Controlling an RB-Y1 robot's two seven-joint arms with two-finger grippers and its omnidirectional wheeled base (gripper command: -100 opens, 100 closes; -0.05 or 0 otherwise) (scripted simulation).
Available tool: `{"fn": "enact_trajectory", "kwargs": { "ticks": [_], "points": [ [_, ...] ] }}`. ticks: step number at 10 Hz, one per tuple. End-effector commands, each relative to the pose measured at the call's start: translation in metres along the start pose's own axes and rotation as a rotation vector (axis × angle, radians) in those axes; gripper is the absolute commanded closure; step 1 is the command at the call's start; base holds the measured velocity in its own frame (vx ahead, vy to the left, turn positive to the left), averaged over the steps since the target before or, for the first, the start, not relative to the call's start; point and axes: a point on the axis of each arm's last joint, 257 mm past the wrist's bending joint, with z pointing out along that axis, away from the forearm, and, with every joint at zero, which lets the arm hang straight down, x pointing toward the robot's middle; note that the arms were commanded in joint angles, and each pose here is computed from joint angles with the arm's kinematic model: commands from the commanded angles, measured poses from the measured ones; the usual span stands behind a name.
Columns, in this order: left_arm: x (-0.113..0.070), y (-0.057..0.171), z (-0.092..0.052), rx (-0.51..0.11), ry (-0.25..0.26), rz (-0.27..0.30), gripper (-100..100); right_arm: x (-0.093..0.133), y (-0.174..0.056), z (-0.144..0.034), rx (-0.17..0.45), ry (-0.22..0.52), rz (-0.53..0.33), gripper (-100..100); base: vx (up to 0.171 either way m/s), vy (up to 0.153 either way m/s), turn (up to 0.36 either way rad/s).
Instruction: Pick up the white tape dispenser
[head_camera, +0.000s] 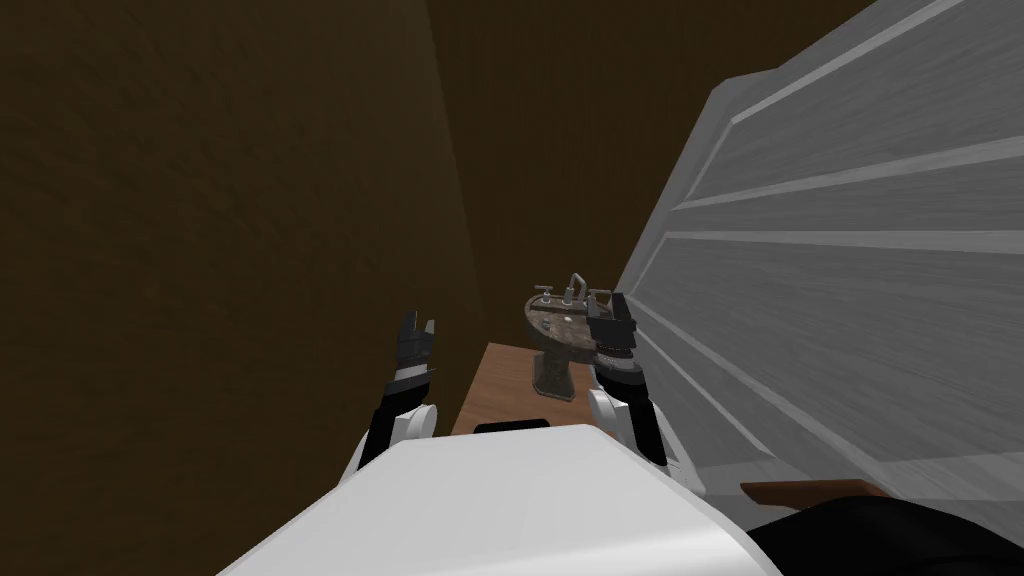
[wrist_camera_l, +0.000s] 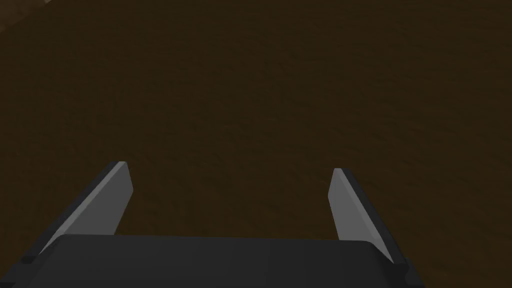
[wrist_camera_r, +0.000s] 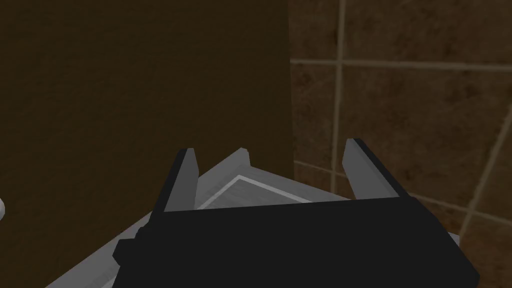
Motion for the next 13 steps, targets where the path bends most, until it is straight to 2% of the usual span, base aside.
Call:
{"fn": "enact_trajectory", "kwargs": {
  "ticks": [1, 7, 13],
  "points": [
    [0.000, 0.000, 0.000, 0.000, 0.000, 0.000, 0, 0.000, -0.006, 0.001, 0.033, 0.020, 0.011, -100, 0.026, 0.006, 0.053],
    [0.000, 0.000, 0.000, 0.000, 0.000, 0.000, 0, -0.007, -0.032, 0.000, 0.168, 0.033, 0.073, -100, 0.067, 0.010, 0.052],
    [0.000, 0.000, 0.000, 0.000, 0.000, 0.000, 0, -0.017, -0.058, -0.007, 0.306, 0.009, 0.133, -100, 0.062, 0.009, 0.048]
  ]
}}
